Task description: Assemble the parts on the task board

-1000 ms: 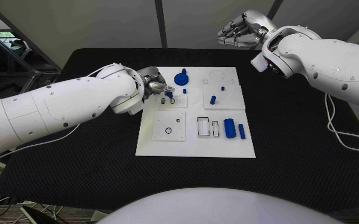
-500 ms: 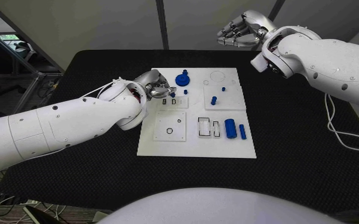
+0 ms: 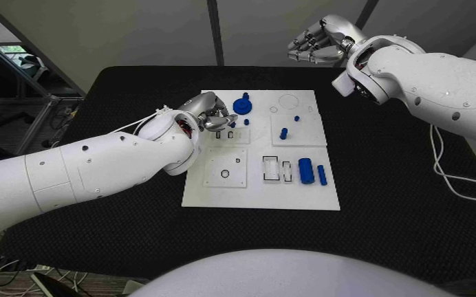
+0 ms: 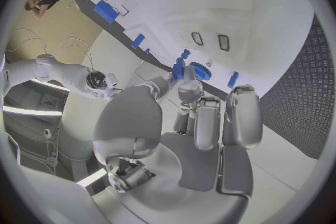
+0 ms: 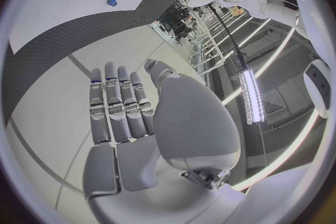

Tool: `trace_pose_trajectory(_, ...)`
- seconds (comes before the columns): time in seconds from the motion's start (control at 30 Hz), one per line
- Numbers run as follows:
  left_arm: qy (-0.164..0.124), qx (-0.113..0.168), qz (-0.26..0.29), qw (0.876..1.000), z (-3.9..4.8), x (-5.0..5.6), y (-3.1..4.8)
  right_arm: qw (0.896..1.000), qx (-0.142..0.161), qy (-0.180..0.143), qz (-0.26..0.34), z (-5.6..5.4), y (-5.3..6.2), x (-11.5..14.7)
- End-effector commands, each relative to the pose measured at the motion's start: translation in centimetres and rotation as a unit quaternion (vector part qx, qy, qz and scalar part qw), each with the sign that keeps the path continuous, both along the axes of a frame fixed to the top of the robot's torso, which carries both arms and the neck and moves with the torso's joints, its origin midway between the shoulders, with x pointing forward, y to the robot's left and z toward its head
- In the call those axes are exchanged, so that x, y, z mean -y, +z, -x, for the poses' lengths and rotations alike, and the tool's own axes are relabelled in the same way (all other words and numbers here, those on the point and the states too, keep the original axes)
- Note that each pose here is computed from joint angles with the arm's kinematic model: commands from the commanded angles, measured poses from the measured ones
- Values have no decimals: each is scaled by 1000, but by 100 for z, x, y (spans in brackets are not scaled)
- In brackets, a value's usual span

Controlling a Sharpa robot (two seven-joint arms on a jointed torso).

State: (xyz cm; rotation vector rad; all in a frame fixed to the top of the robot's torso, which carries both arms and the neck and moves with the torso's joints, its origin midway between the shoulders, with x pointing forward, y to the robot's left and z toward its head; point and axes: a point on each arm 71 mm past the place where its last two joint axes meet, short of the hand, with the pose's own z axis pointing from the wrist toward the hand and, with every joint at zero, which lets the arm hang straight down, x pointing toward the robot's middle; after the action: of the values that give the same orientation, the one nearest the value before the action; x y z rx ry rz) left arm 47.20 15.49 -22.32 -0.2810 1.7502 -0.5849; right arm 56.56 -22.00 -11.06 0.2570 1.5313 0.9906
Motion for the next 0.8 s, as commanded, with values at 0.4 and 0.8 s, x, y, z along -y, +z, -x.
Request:
trace_pose_trajectory(0.4,-16,19,-49,998,-36,46,-63,1000,4,6,0,12,14,-22)
trace_pose_trajectory(0.8,-22,14,-66,997,-27,55,-126,1000,6,7,-1,17,12,-25)
